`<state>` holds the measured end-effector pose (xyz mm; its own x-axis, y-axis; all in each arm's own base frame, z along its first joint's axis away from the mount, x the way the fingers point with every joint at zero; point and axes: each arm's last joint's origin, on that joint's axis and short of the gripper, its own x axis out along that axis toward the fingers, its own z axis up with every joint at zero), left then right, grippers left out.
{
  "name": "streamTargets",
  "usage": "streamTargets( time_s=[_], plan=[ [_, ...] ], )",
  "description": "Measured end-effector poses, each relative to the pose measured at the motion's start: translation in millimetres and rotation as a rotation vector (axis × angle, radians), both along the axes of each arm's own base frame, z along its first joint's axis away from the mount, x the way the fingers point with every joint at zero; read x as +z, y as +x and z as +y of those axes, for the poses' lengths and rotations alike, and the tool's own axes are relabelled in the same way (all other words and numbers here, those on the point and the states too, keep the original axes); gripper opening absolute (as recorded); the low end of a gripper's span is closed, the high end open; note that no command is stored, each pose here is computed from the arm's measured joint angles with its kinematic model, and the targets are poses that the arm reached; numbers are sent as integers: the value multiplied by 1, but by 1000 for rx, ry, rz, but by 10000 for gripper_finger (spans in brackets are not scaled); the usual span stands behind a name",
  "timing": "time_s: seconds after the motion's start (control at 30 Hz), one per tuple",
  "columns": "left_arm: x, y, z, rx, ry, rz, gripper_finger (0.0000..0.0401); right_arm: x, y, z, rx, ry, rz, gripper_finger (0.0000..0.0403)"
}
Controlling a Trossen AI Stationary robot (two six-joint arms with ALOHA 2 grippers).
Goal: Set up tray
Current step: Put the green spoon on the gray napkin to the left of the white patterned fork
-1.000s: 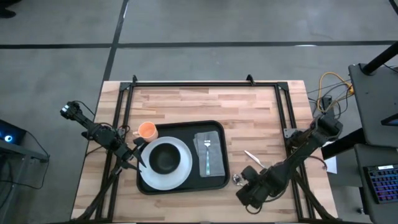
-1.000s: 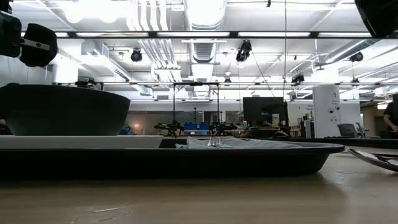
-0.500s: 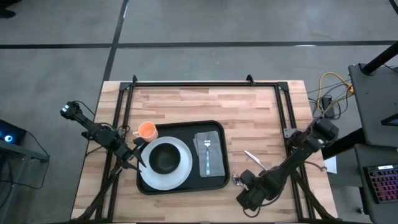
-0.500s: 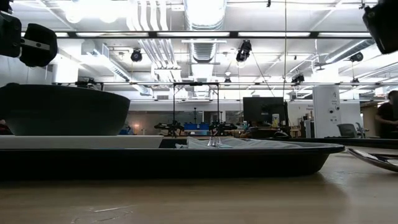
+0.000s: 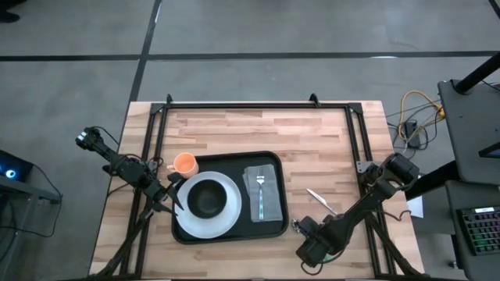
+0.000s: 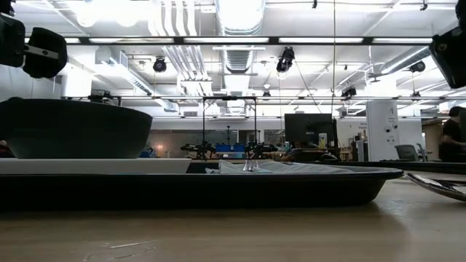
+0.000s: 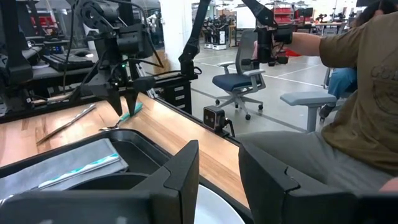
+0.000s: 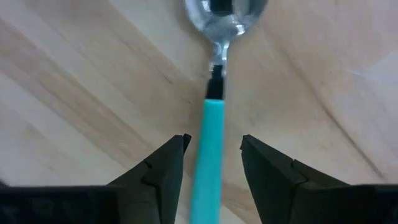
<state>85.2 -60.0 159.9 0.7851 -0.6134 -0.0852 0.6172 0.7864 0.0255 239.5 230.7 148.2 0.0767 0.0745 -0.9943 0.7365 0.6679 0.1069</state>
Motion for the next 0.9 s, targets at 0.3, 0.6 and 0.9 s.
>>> streamTargets(
  time_s=[0.3, 0.6, 0.9],
  plan=[
    [0, 0, 0, 0, 0, 0, 96, -10, -4, -4, -23, 8, 7, 123],
    [0, 0, 0, 0, 0, 0, 96, -13, -7, -6, -39, 16, 23, 81],
    [0, 0, 0, 0, 0, 0, 96, -11, -7, -6, -40, 42, 19, 36]
  ],
)
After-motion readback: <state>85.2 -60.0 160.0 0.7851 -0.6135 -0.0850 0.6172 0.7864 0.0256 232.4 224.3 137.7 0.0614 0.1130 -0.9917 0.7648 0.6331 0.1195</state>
